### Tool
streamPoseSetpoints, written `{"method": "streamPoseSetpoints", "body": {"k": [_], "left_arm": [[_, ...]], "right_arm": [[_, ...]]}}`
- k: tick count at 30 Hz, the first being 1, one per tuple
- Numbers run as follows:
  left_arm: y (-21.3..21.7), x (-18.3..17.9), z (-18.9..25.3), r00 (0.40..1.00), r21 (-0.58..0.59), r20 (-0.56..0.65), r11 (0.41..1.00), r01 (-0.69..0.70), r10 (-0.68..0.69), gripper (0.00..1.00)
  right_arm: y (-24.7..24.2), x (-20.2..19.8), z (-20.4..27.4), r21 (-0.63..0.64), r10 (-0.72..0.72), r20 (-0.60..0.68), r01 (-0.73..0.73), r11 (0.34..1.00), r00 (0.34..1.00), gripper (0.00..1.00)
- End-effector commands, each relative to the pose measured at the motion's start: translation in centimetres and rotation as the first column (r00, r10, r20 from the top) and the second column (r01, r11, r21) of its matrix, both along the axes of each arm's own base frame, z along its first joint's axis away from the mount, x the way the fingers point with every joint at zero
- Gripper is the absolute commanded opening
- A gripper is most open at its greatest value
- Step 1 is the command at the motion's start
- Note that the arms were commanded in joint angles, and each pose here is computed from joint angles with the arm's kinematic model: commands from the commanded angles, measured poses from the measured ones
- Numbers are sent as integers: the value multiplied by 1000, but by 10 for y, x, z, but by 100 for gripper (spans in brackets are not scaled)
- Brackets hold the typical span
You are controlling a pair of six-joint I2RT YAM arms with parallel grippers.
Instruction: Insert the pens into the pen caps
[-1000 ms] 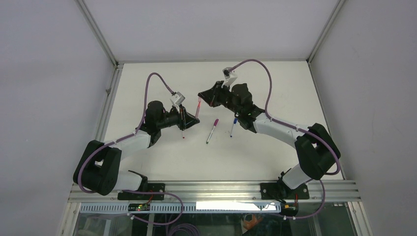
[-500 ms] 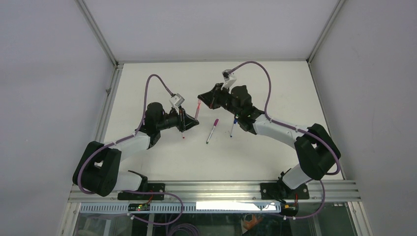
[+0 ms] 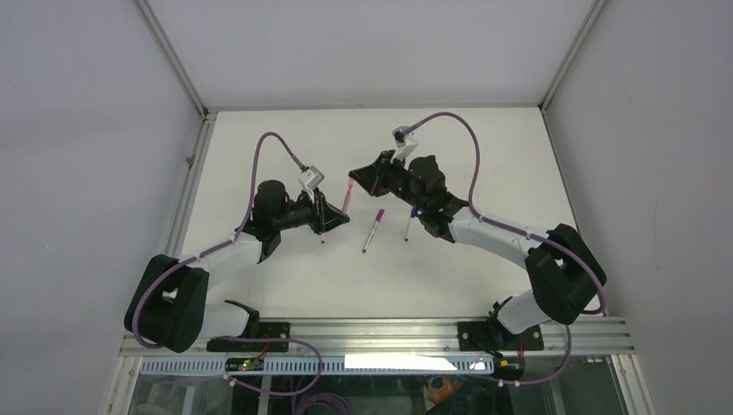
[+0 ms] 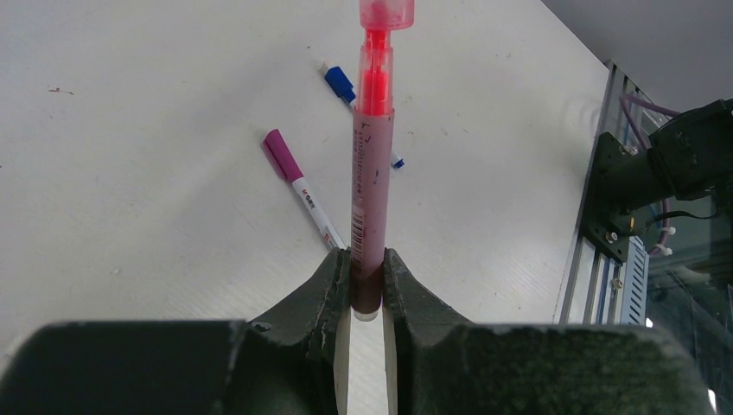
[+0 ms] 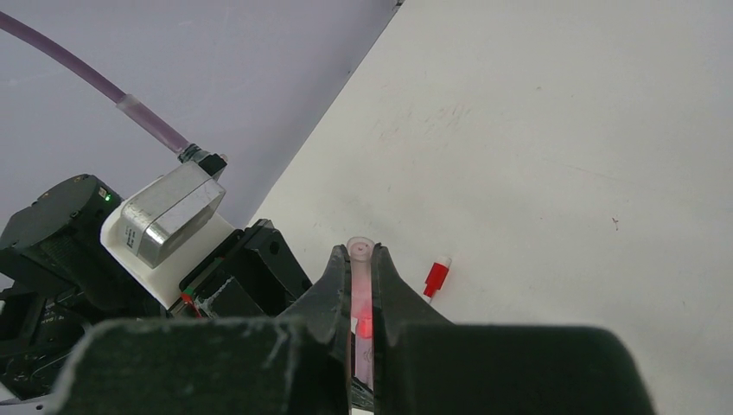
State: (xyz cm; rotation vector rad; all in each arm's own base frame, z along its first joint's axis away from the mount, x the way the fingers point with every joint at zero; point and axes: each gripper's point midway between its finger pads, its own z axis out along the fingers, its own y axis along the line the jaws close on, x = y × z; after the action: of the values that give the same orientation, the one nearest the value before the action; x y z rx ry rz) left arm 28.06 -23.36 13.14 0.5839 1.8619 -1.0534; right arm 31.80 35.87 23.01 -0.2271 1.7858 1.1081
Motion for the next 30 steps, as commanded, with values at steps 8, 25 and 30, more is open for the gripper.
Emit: {"method": "streamPoseSetpoints", "body": {"k": [8, 25, 30], "left_arm": [[-3, 26, 77, 976, -71, 217, 997, -13, 28, 0], [2, 30, 77, 971, -5, 238, 1000, -30, 31, 0], [6, 36, 76, 962, 18, 268, 998, -62, 55, 0]], "right_arm": [[5, -40, -3, -41, 86, 4, -86, 995, 996, 0], [-5, -50, -4, -141, 106, 54, -98, 985, 993, 0], [-4, -52, -4, -153, 127, 56, -117, 981, 990, 0]]}}
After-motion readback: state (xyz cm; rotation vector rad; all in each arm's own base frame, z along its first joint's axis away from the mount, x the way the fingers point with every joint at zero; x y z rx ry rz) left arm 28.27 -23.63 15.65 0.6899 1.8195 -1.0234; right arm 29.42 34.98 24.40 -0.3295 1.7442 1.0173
